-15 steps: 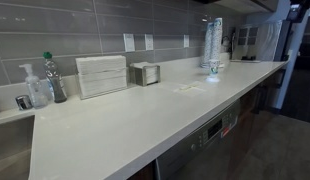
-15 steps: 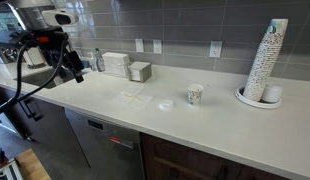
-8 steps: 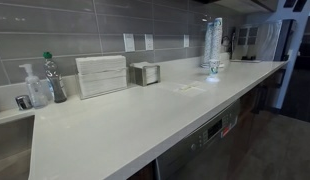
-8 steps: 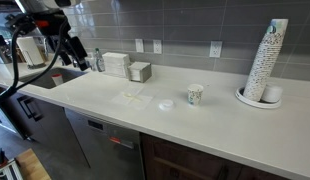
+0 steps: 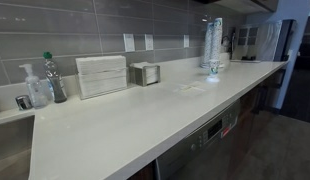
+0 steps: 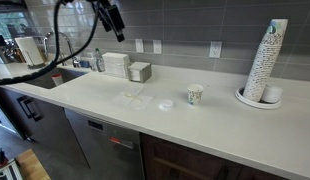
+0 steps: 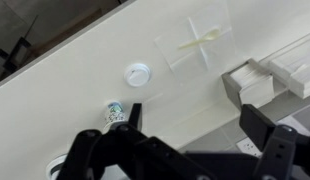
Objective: Pick up the mixing stick from the paper cup and put it on the table
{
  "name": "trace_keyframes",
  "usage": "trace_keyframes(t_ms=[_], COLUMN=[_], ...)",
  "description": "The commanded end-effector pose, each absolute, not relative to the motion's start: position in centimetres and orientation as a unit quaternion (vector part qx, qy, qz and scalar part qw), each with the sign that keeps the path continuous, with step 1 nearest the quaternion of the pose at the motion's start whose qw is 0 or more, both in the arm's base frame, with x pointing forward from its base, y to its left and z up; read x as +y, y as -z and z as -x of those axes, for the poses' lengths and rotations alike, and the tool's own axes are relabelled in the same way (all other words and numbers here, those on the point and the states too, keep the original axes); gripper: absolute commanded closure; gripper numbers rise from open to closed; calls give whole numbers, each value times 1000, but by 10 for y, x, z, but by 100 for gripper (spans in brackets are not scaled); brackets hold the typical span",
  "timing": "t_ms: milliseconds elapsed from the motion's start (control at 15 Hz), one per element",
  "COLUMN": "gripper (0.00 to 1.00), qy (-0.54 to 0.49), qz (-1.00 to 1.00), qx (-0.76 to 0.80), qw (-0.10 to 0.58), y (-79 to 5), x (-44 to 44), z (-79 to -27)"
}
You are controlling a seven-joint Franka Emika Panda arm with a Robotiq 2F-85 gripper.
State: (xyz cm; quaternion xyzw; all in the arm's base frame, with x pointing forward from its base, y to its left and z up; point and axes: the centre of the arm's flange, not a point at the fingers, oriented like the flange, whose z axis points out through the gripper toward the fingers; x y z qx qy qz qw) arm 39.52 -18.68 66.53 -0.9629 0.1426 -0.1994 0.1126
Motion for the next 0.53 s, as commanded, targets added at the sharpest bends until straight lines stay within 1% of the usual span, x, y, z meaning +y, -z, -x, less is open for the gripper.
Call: trace_keyframes(t_ms=[0, 267, 467], gripper=[0, 0, 0], qy=[228, 243, 223], qz=[937, 902, 901], qx=[236, 325, 313], qw=[123, 148, 199], y=[-657, -624, -597], x=[-237, -300, -330], z=[-458, -487, -496])
